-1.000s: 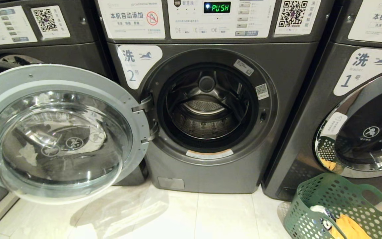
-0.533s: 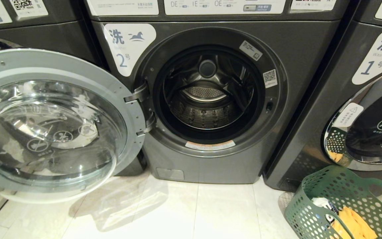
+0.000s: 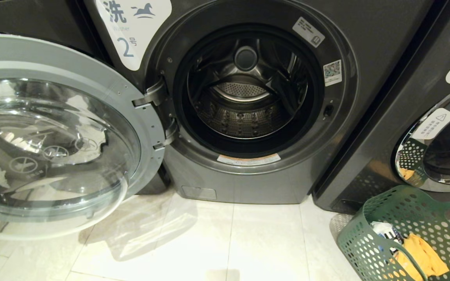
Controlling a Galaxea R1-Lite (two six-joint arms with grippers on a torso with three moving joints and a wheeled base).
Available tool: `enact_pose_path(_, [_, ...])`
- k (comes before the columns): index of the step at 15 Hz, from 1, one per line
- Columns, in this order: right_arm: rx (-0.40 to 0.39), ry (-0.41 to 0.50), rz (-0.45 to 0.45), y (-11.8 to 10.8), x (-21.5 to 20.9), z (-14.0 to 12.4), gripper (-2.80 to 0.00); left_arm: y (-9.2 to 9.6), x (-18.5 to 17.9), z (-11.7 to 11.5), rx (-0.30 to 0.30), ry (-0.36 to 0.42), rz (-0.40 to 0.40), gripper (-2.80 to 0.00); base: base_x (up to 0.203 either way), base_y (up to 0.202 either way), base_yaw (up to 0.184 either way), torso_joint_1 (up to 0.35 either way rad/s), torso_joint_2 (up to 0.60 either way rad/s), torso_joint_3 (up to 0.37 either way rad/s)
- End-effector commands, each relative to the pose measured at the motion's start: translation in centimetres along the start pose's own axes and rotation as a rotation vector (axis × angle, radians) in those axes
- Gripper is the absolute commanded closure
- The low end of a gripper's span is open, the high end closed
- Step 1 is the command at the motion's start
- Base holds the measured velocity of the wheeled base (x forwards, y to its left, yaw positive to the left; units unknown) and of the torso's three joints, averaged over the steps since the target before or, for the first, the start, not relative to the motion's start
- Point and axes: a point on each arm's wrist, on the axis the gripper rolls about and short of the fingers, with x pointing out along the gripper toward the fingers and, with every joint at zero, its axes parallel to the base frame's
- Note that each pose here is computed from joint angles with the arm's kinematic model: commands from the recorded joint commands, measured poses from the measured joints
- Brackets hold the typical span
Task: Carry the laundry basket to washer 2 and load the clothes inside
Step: Place the clothes into the washing machine
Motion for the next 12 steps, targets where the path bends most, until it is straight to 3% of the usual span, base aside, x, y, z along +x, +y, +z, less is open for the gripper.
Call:
enact_pose_path(1, [-0.001, 0.003, 0.001, 0.00, 0.01, -0.01, 0.00, 0.00, 0.00, 0.00, -0.004, -0.001, 0.000, 0.00, 0.000, 0.000, 0.000, 0.007, 0.00, -0.077])
enact_pose_path(6, [0.003, 0.003, 0.002, 0.00, 0.01, -0.01, 0.00, 0.00, 0.00, 0.00, -0.006, -0.001, 0.000, 0.00, 0.019, 0.000, 0.000, 0.000, 0.00, -0.009])
enact_pose_path(12, [0.004, 0.003, 0.001, 0.00, 0.01, -0.01, 0.00, 0.00, 0.00, 0.00, -0.007, -0.001, 0.002, 0.00, 0.190, 0.000, -0.001, 0.003, 0.00, 0.001])
